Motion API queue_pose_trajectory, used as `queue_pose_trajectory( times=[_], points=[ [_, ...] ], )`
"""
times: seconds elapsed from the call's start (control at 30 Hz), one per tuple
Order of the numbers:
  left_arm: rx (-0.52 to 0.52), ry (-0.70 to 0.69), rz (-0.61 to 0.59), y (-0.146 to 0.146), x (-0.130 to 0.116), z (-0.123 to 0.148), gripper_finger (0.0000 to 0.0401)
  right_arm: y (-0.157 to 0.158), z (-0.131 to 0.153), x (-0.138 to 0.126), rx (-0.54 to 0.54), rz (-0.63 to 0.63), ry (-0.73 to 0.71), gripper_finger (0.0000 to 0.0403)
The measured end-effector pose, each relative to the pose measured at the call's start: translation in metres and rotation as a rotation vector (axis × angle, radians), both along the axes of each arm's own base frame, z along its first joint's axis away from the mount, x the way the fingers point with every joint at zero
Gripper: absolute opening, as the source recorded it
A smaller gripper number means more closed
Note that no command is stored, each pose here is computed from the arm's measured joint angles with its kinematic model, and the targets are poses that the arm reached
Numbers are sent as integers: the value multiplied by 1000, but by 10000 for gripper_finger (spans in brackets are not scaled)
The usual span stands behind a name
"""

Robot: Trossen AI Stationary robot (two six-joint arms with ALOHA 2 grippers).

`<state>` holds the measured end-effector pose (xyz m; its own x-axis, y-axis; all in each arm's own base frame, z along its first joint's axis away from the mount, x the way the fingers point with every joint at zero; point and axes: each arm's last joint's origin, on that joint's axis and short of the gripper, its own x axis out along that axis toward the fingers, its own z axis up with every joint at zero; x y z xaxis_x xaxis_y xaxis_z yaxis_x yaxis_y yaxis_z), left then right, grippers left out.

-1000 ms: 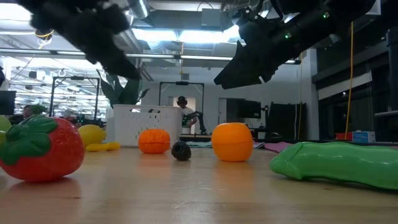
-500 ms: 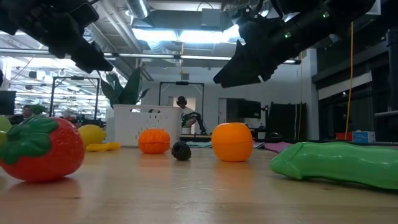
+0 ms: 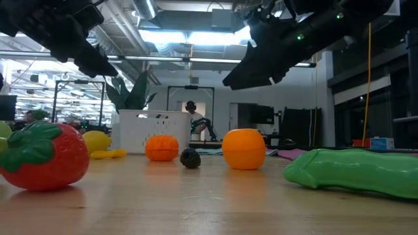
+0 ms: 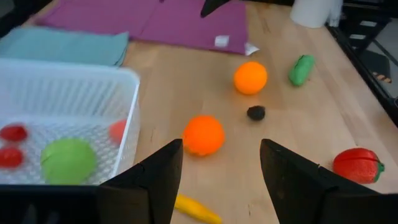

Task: Pick and placing Produce into tupperware
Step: Put the yellow lemon into the white basket

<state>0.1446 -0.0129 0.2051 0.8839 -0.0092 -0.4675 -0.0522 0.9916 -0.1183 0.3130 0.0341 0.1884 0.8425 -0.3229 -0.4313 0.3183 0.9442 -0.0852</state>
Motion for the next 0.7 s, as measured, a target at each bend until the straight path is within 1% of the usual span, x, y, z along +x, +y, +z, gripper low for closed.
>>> queue_pose_trajectory(
  times=[0.1, 0.27, 0.43, 0.53, 0.63, 0.7],
  points=[
    [-22, 45, 78, 2, -2, -4, 206, -5, 0, 1, 1, -18, -1, 267],
    [-25, 137, 273, 7, -9, -13, 206, -14, 0, 1, 2, -45, -5, 267],
    [-65, 156, 421, 10, -12, -17, 206, -20, 1, 2, 4, -66, -16, 267],
    [-88, 183, 459, 10, -12, -20, 206, -25, 1, 2, 3, -80, -17, 267],
    [-68, 228, 461, 10, -12, -24, 206, -30, 2, 3, 3, -97, -23, 267],
    [-53, 231, 450, 10, -11, -24, 206, -34, 2, 3, 3, -109, -29, 267]
  ],
)
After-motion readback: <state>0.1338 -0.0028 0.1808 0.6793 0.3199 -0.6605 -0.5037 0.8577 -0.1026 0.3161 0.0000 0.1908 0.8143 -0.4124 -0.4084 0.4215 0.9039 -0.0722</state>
